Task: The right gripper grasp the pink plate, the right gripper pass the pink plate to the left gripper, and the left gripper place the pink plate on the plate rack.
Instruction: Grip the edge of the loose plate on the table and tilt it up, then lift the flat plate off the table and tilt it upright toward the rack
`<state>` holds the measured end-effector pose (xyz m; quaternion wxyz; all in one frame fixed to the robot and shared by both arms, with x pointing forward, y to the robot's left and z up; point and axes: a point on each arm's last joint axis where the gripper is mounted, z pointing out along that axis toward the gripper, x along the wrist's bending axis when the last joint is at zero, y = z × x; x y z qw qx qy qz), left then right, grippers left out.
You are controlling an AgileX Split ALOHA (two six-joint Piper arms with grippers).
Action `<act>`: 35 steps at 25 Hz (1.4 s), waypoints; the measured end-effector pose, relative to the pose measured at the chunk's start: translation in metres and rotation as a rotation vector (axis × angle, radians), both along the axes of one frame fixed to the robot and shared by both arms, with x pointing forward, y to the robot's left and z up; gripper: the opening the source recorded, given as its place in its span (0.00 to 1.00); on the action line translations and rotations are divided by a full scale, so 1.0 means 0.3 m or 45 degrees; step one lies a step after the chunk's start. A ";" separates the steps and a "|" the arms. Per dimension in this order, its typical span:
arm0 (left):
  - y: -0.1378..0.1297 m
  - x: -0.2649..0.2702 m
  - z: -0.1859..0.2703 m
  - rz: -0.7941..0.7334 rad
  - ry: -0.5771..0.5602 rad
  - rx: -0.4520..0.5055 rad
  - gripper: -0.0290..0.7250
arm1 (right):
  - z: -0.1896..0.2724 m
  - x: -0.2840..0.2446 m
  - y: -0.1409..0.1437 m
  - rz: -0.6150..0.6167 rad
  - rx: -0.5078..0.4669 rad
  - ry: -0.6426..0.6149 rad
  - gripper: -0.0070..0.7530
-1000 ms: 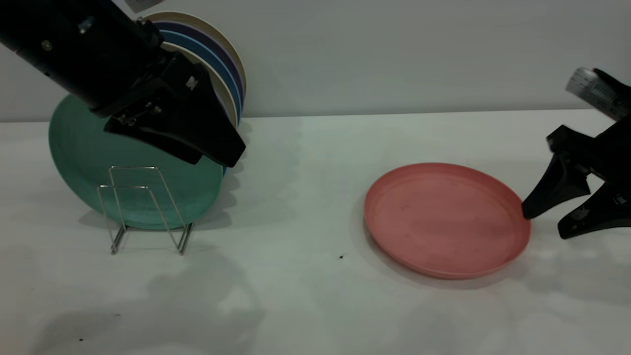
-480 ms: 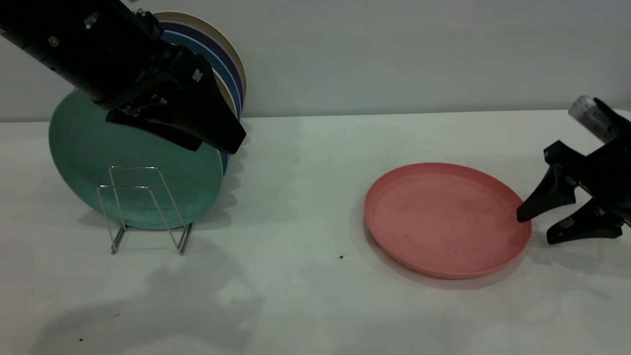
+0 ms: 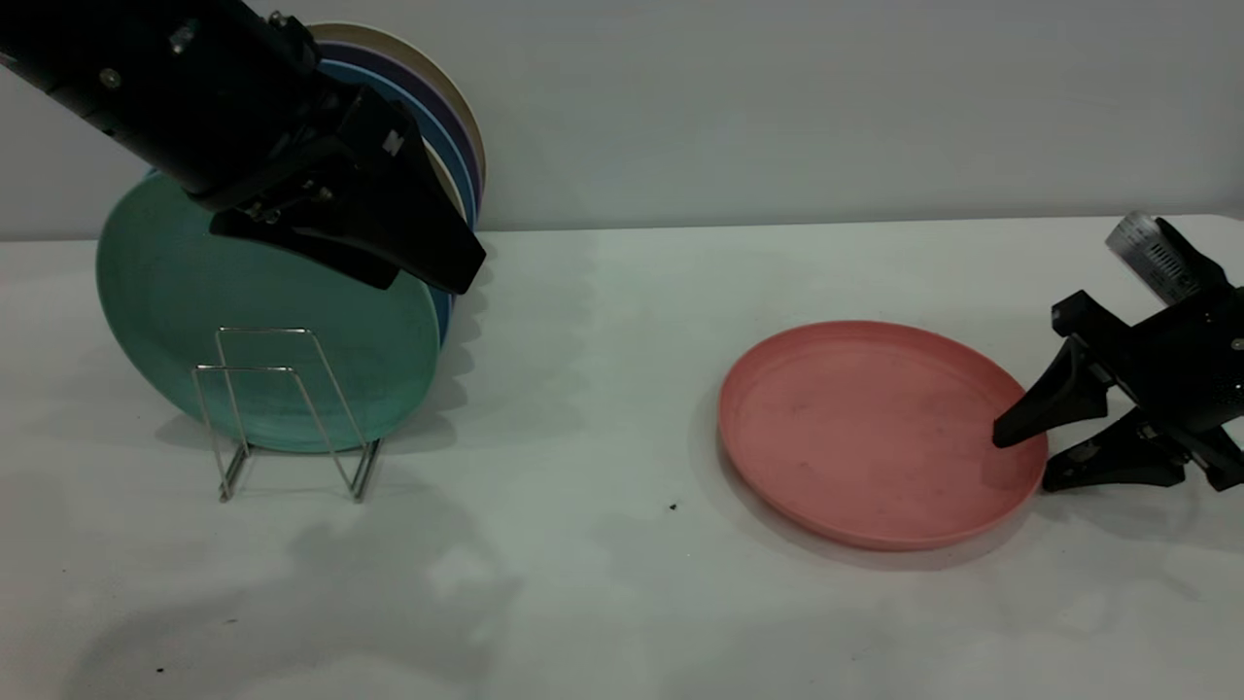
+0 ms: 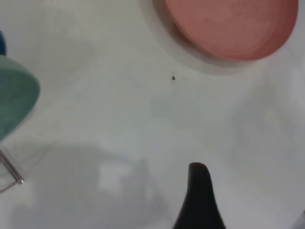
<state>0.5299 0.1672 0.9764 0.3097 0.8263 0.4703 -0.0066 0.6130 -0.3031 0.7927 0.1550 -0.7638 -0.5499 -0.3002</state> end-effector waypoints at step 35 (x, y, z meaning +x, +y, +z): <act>-0.078 0.166 -0.123 0.073 0.133 -0.118 0.82 | 0.052 -0.030 0.226 0.512 0.292 -0.259 0.03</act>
